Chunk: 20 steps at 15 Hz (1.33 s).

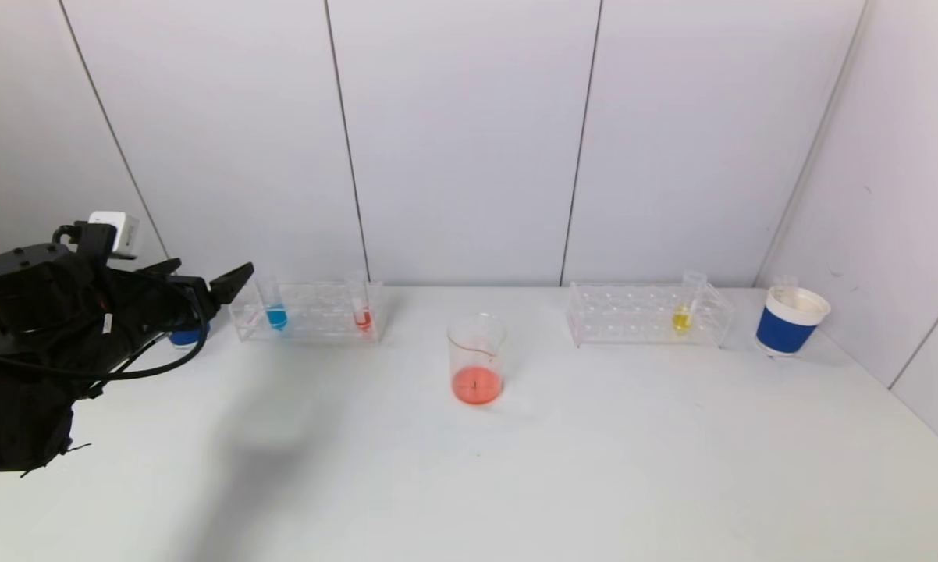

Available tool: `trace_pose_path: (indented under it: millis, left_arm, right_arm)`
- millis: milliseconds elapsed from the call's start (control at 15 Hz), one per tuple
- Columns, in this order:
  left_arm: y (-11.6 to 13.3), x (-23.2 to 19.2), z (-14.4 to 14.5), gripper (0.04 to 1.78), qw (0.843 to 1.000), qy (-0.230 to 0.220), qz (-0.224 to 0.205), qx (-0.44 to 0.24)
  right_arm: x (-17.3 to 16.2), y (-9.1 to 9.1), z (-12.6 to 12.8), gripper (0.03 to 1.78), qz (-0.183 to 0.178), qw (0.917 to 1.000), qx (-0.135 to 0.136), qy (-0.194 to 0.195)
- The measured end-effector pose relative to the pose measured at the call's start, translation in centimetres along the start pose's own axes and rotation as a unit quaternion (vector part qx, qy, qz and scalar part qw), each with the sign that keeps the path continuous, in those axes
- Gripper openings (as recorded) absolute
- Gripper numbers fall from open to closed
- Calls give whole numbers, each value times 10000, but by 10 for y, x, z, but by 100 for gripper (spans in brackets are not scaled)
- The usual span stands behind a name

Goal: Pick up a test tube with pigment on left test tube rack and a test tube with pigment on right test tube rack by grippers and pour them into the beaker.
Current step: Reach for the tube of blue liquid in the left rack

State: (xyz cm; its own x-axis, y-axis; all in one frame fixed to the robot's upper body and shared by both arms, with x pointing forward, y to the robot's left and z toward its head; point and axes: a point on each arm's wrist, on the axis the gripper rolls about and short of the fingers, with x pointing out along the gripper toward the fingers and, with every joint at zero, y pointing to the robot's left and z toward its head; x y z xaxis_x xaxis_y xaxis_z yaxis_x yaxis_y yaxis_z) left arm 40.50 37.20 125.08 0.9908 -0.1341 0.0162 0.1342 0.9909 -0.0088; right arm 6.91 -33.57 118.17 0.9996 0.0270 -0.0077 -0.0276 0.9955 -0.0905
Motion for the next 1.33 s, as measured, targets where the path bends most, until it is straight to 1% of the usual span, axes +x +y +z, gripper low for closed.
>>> trace_pose_path:
  millis: [133, 333, 600, 733, 1333]
  left_arm:
    - [4, 7, -13, 176, 10000, -22, -34, 7]
    - [9, 17, -31, 176, 9998, 111, -185, -40]
    - [17, 28, -46, 176, 9997, 205, -140, -64]
    - [20, 32, -50, 176, 9998, 123, -117, -39]
    - [25, 46, -66, 176, 9997, 229, -115, -42]
  right_arm:
    - [0, 0, 0, 177, 0, 10000, 0, 0]
    - [0, 0, 0, 177, 0, 10000, -2, 0]
    - [0, 0, 0, 177, 0, 10000, -2, 0]
    - [0, 0, 0, 177, 0, 10000, -2, 0]
    - [0, 0, 0, 177, 0, 10000, -2, 0]
